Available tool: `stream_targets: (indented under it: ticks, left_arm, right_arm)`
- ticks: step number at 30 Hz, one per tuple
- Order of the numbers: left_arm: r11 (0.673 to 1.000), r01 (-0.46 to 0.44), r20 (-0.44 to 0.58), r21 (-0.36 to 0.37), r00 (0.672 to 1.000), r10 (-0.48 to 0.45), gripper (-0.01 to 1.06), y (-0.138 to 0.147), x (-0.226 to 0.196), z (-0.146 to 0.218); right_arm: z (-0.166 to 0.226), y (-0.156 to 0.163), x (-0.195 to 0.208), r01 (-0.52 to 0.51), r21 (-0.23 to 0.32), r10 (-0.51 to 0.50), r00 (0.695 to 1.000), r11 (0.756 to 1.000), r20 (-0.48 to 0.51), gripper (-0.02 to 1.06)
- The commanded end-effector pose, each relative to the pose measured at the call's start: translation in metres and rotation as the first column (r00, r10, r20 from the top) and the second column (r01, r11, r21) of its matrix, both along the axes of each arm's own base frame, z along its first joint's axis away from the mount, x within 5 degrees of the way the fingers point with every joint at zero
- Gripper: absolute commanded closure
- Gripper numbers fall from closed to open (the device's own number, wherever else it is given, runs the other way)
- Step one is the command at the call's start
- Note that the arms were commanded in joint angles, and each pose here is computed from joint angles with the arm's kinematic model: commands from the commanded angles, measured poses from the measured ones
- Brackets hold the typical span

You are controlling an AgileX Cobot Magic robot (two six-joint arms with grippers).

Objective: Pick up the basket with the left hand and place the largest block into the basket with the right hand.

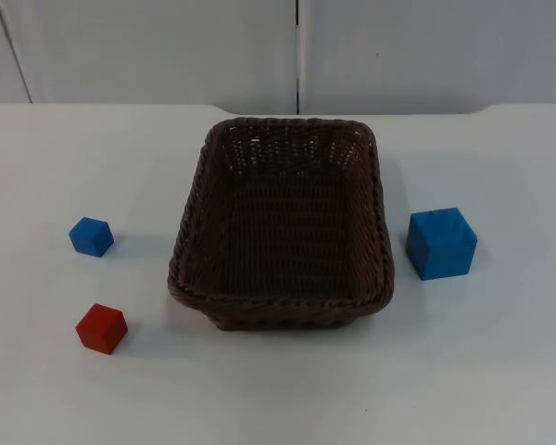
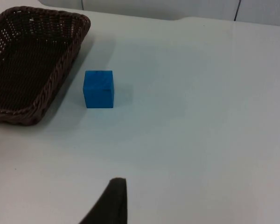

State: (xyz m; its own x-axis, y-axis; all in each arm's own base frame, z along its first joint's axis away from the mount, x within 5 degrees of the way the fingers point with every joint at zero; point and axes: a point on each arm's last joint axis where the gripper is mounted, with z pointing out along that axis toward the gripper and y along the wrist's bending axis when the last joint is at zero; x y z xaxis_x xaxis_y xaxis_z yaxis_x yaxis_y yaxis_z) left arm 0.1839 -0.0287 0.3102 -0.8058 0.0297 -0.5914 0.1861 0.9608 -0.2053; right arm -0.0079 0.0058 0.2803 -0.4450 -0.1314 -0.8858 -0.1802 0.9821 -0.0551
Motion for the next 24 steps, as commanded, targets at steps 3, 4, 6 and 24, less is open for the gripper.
stream_targets:
  ticks: [3, 4, 6, 24]
  left_arm:
    - [1.000, -0.005, 0.022, -0.006, 1.000, 0.005, 0.00, 0.000, 0.019, 0.002]
    - [1.000, -0.005, 0.028, -0.005, 1.000, 0.005, 0.00, 0.000, 0.021, 0.003]
    - [1.000, 0.002, 0.019, 0.004, 1.000, -0.002, 0.00, 0.000, 0.036, 0.002]
    - [1.000, 0.016, -0.019, 0.007, 1.000, -0.015, 0.00, -0.002, 0.108, -0.007]
  right_arm:
    - [0.000, 0.000, 0.000, -0.003, -0.002, 0.003, 1.000, 1.000, 0.003, -0.01]
    - [0.000, 0.000, 0.000, -0.003, -0.002, 0.003, 1.000, 1.000, 0.003, -0.01]
    - [0.000, 0.000, 0.000, -0.003, -0.002, 0.003, 1.000, 1.000, 0.003, -0.01]
    - [0.000, 0.000, 0.000, 0.006, 0.008, -0.006, 1.000, 1.000, 0.001, -0.01]
